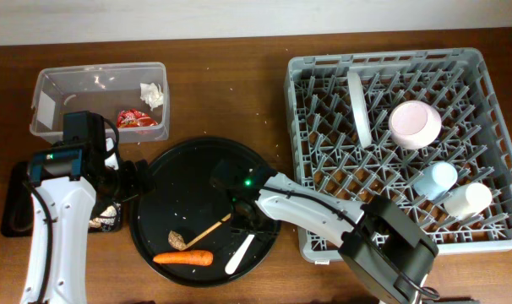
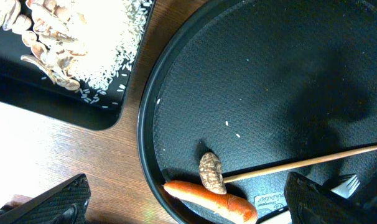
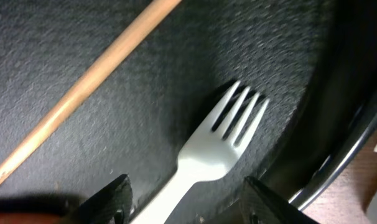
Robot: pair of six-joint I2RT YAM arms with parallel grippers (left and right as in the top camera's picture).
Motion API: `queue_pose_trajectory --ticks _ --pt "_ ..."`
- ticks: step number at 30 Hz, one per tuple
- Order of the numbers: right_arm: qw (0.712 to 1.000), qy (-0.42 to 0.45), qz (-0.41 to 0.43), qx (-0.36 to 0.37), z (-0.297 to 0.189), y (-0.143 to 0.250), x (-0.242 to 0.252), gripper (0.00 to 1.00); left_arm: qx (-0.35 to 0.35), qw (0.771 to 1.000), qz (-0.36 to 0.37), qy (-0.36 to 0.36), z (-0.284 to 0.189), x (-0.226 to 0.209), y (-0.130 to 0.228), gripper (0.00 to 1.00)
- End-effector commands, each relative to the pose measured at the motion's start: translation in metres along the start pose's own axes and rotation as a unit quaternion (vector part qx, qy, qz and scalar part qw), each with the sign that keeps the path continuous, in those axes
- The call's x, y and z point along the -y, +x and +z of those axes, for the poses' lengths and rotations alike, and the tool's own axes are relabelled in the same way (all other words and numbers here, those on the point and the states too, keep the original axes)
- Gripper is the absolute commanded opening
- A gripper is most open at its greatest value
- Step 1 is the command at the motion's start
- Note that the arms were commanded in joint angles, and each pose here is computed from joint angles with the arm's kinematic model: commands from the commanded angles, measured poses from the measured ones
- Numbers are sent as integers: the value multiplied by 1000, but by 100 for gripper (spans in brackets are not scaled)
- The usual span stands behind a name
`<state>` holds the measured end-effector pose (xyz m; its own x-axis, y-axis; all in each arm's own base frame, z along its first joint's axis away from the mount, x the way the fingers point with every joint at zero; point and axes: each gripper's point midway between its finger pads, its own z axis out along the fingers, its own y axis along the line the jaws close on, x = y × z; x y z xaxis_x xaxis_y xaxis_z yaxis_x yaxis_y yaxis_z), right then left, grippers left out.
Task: Sort waste into correct bins and load items into the dishwasher rack
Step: 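Move the right gripper down onto the white fork on the round tray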
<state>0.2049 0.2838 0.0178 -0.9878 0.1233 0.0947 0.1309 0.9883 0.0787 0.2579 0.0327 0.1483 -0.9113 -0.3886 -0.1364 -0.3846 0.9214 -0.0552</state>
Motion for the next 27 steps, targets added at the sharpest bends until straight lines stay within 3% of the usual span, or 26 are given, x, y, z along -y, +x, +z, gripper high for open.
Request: queue_pose_trajectory --ticks 1,7,27 --pt "999 22 29 20 10 -4 11 58 0 1000 -9 -4 0 -2 -1 99" --pt "997 32 40 53 10 -16 14 51 0 1000 -9 -4 0 -2 -2 99" --pt "998 39 31 31 24 -10 17 47 0 1000 -9 -4 0 -2 -2 99"
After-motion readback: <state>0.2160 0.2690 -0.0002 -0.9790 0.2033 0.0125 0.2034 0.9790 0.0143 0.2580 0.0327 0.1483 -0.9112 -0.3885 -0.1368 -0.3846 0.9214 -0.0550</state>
